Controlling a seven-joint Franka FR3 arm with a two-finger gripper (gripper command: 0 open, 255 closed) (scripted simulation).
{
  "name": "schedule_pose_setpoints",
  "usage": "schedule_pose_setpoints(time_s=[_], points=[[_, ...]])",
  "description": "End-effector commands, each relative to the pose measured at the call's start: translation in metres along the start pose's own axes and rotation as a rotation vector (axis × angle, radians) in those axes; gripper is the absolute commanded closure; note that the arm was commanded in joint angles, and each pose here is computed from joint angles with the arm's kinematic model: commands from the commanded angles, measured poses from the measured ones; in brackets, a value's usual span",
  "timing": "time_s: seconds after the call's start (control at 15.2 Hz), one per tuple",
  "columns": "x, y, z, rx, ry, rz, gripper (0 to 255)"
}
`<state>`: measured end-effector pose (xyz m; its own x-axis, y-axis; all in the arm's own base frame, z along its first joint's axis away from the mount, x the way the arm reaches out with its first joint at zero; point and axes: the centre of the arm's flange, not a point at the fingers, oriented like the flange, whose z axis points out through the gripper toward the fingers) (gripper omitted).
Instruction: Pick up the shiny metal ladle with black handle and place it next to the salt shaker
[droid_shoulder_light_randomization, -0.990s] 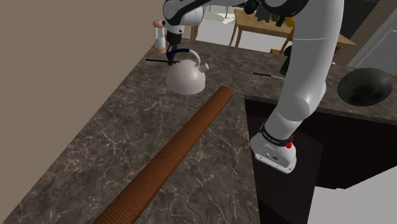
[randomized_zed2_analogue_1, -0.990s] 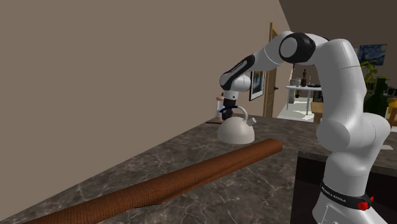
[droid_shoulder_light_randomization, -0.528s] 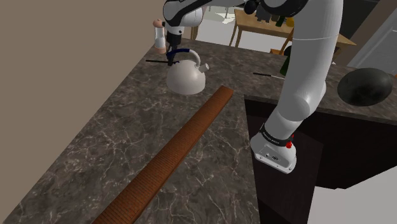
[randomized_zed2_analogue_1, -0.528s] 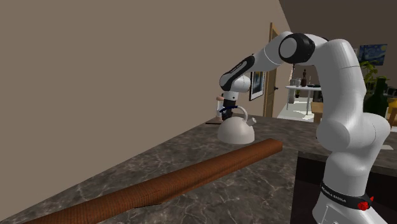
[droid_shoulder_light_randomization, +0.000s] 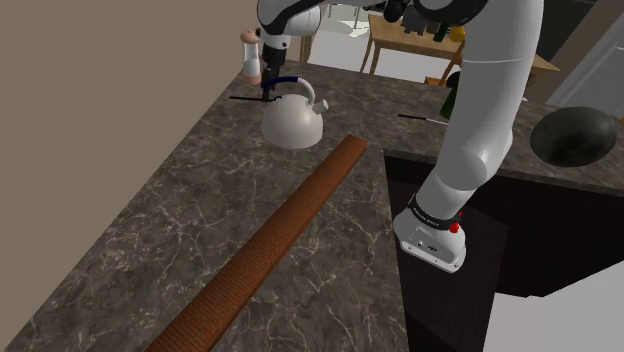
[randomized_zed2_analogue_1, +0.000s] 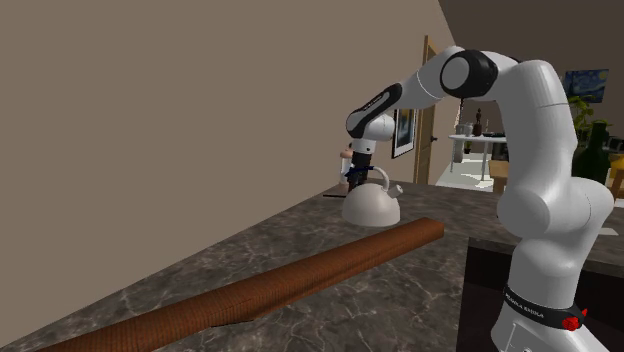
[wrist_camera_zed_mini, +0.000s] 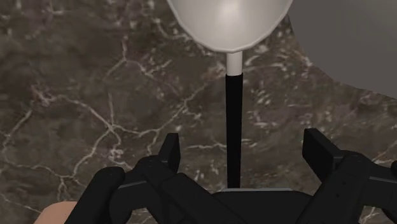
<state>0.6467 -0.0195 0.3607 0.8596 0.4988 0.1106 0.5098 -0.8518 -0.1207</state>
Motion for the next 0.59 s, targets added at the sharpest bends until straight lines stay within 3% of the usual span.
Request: schedule_pose_setpoints(time_s=[0.0, 0.53], points=[[0.001, 0.000, -0.023, 0.000, 0.000, 0.000, 0], [0.001, 0.000, -0.034, 0.000, 0.000, 0.000, 0]])
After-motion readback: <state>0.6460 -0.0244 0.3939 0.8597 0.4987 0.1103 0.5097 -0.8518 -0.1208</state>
